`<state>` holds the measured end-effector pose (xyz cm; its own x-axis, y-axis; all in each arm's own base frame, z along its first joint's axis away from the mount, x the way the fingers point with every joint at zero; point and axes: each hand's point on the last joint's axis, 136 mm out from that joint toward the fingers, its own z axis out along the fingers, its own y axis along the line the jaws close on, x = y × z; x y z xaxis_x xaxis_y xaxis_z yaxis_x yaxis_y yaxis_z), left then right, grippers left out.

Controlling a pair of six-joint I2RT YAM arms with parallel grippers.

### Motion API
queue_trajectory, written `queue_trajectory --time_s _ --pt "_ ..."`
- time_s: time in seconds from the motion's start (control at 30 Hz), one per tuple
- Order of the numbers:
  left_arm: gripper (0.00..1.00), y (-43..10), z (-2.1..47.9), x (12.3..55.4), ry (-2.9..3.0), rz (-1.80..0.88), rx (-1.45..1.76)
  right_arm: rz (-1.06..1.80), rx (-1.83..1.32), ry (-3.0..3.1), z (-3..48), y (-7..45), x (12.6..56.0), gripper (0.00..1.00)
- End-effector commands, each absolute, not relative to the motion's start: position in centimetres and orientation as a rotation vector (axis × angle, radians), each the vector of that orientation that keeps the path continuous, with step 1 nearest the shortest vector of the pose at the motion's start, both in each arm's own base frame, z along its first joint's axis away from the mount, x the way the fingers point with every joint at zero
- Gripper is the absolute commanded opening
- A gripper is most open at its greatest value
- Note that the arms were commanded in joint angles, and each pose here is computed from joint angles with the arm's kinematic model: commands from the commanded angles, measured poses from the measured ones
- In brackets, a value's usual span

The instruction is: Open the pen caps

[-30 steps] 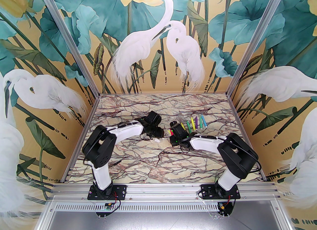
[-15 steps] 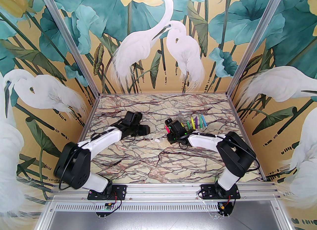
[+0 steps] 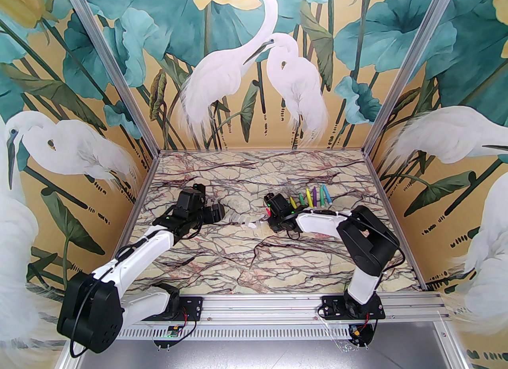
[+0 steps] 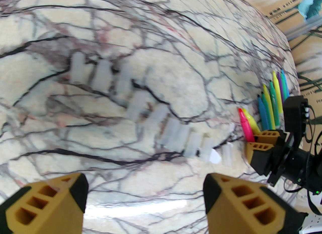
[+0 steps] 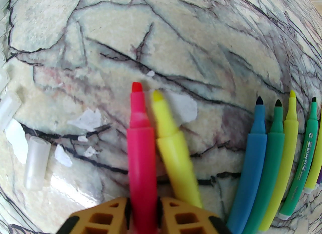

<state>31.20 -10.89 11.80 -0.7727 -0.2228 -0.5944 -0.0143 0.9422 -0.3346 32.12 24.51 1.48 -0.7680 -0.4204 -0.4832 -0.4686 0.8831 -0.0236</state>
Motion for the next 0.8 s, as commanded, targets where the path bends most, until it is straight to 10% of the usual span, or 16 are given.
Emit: queue_trajectory --time_s 0.0,0.77 --pt "0.81 -9.5 11.8 31.3 2.406 -0.321 -0.178 0.077 -0.625 2.593 0.7 23.9 32.4 0.28" --pt "1.00 -4.6 14.7 35.2 2.151 0.019 -0.072 0.111 -0.451 2.224 15.0 20.7 35.1 0.61"
